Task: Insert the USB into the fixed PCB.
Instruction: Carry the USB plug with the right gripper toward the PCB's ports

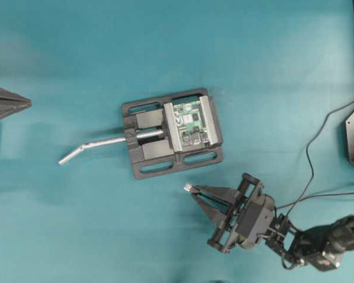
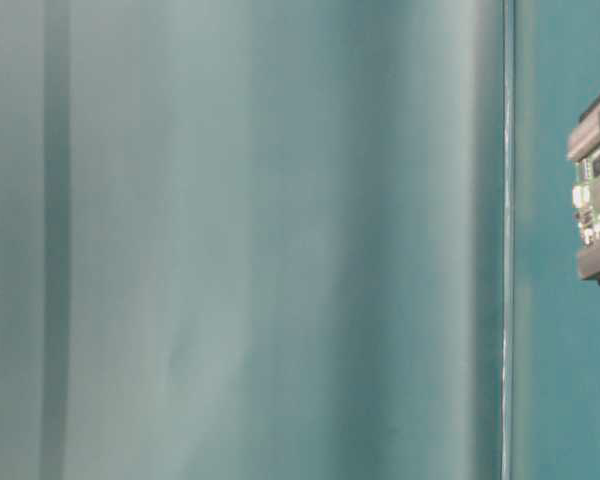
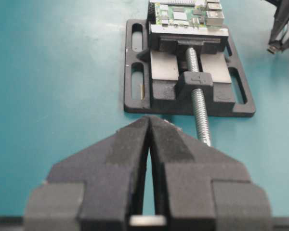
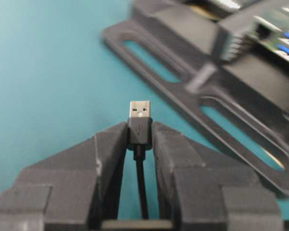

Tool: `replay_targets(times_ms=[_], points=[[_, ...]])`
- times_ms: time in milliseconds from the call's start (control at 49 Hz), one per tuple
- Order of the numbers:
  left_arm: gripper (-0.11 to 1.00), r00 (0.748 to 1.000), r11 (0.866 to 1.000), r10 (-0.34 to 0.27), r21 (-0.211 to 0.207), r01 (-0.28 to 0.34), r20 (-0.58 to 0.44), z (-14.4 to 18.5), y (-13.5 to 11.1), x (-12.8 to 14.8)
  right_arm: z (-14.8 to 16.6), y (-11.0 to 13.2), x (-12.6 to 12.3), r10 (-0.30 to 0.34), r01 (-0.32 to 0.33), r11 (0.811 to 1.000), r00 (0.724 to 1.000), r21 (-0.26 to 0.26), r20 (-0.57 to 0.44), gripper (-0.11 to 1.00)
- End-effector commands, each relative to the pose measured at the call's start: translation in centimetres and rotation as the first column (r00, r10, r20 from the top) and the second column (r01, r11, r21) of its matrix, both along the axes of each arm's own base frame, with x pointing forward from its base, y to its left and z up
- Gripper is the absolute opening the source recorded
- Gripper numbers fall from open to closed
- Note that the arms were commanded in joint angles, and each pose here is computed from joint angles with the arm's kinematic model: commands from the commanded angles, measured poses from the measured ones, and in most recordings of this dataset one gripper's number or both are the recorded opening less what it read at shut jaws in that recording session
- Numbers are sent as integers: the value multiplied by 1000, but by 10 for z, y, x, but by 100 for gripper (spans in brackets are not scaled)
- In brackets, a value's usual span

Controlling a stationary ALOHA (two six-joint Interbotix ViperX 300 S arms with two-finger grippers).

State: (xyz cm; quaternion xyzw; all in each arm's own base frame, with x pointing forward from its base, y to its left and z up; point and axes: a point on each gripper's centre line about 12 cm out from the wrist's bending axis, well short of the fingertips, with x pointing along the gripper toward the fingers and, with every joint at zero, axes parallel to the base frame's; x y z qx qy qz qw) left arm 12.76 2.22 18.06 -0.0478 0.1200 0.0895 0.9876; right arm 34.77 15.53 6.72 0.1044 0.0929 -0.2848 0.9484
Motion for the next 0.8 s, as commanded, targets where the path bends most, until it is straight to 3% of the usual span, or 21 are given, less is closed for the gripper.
replay_targets(times_ms=[0,265,367,551,776], points=[[0,1000,1000,2,12,-2,23,11,1,2,8,7,3,-57,57,998,997,15,45,21],[0,1000,1000,2,12,-2,24,11,1,2,5,15,16,-207,210,978,969,-4,134,21],[0,1000,1000,1,13,-2,23,11,1,2,8,17,18,-274,278,961,949,-6,159,21],[0,1000,1000,2,12,-2,24,11,1,2,11,20,19,-409,413,911,902,3,136,21],[0,1000,1000,2,12,-2,24,11,1,2,13,24,20,-551,553,833,827,8,113,21]])
